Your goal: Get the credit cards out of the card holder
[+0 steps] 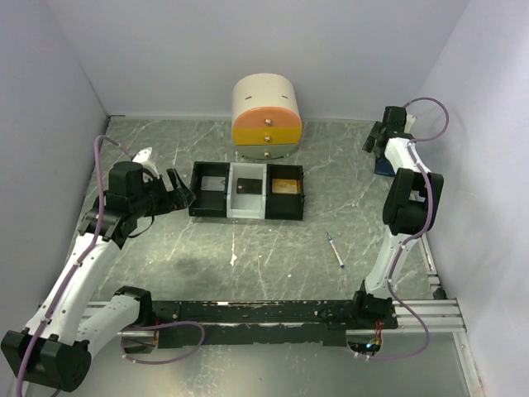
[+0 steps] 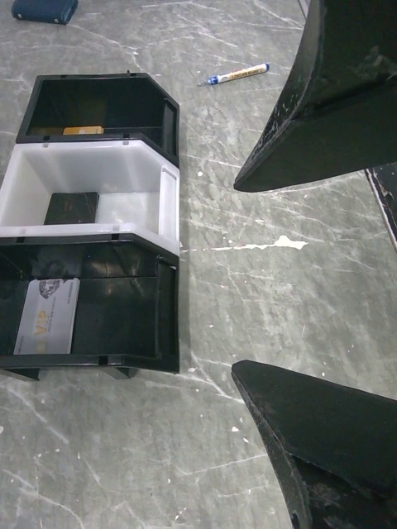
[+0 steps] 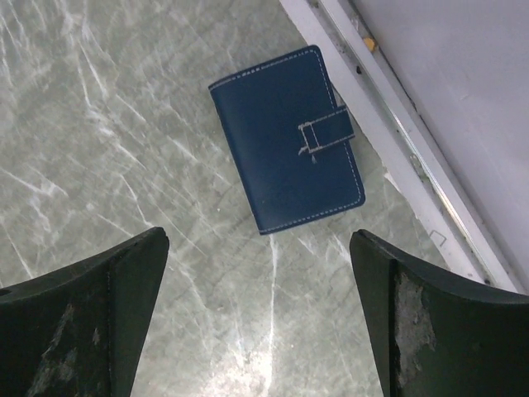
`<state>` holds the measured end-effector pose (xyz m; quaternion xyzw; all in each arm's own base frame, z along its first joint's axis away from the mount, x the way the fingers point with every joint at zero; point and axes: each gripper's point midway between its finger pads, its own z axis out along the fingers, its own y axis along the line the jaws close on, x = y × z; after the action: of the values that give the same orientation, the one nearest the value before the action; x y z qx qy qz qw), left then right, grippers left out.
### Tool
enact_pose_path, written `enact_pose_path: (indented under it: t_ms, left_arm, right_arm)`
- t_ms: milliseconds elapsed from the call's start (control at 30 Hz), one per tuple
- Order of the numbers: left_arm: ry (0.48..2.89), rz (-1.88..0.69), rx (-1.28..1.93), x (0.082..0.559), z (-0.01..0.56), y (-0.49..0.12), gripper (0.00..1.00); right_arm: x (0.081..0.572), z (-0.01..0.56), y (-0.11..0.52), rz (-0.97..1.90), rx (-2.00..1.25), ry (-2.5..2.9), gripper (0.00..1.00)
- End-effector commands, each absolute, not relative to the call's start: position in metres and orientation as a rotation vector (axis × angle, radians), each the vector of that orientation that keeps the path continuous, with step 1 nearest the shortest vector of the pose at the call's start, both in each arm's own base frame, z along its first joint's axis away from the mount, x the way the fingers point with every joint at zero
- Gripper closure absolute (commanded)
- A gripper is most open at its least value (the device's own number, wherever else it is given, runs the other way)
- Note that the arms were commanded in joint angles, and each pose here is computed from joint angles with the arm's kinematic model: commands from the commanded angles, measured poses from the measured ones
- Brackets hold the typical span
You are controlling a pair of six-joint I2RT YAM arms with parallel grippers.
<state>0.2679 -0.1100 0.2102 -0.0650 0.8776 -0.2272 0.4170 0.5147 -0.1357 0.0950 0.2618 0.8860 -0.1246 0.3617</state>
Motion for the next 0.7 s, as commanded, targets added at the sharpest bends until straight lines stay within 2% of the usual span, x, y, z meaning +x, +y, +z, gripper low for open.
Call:
enact_pose_path:
  t_ms: [0,300,467,667]
  left_arm:
    - [2.170,-0.534,-0.180,0.269,0.216,-0.102,0.04]
    - [2.160,-0.505,-0.193,0.264,0.216,-0.096,0.02]
    - [2.164,-0.497,-0.188,0.263,0.216,-0.094,0.02]
    - [2.164,-0.491,-0.185,0.264,0.215,-0.094,0.02]
  right_arm:
    - [0.524,0.077,-0.150,-0.350,0.726,2.216,0.09]
    - [0.565,0.071,-0.164,-0.291,0.650,2.132,0.12]
    - [0.570,0.065,-0.168,-0.298,0.636,2.118,0.14]
    - [0.558,0.061,-0.166,-0.292,0.724,2.138,0.22]
